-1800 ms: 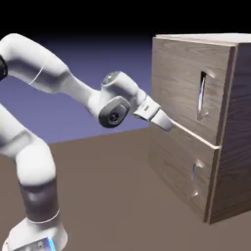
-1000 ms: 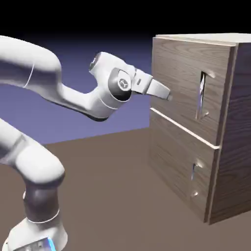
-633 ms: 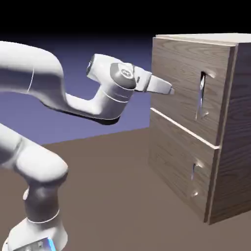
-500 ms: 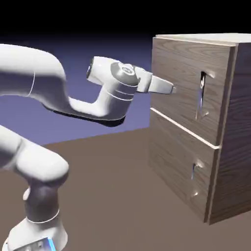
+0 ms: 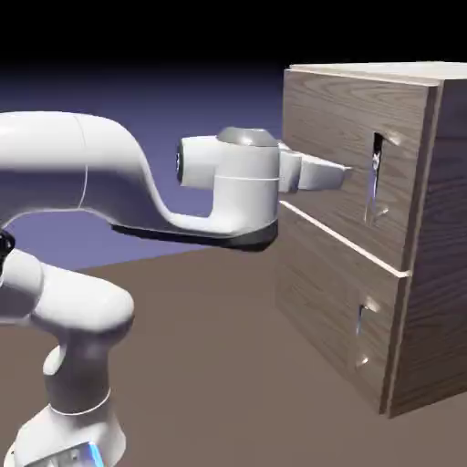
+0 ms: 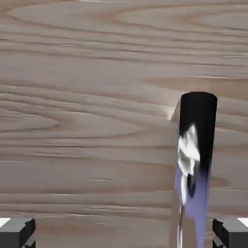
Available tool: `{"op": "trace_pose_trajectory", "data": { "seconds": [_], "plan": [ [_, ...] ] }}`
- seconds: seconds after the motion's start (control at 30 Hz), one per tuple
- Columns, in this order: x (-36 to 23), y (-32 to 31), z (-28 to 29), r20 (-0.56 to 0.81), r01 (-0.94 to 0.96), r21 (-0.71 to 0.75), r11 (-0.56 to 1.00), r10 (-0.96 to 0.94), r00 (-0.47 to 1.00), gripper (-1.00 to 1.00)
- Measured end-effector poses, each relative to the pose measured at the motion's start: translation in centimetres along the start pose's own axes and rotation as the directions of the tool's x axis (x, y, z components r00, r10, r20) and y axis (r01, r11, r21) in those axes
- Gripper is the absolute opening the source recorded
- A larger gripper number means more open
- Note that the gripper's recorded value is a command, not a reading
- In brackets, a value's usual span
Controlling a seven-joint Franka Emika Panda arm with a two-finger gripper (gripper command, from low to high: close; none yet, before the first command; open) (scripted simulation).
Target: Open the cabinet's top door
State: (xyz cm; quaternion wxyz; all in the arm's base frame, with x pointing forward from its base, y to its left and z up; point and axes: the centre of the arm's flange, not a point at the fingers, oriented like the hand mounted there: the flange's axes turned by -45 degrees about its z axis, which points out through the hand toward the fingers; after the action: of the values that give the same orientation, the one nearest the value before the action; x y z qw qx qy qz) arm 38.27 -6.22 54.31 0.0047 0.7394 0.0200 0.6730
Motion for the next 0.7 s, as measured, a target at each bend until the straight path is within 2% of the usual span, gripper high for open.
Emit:
{"op": "trace_pose_trajectory", "data": {
  "seconds": [0.33,0.47,0.5,0.7],
  "plan": [
    [-2.5,3.7,2.1,-0.094,-0.032,0.022,0.999,0.034,0.995,0.0],
    [-2.1,3.6,6.1,-0.094,-0.033,0.023,0.999,0.035,0.995,0.0],
    [-2.0,3.6,7.1,-0.094,-0.031,0.022,0.999,0.033,0.995,-1.0],
    [-2.3,2.6,4.4,-0.094,-0.036,-0.042,0.998,0.032,0.995,-1.0]
  ]
}}
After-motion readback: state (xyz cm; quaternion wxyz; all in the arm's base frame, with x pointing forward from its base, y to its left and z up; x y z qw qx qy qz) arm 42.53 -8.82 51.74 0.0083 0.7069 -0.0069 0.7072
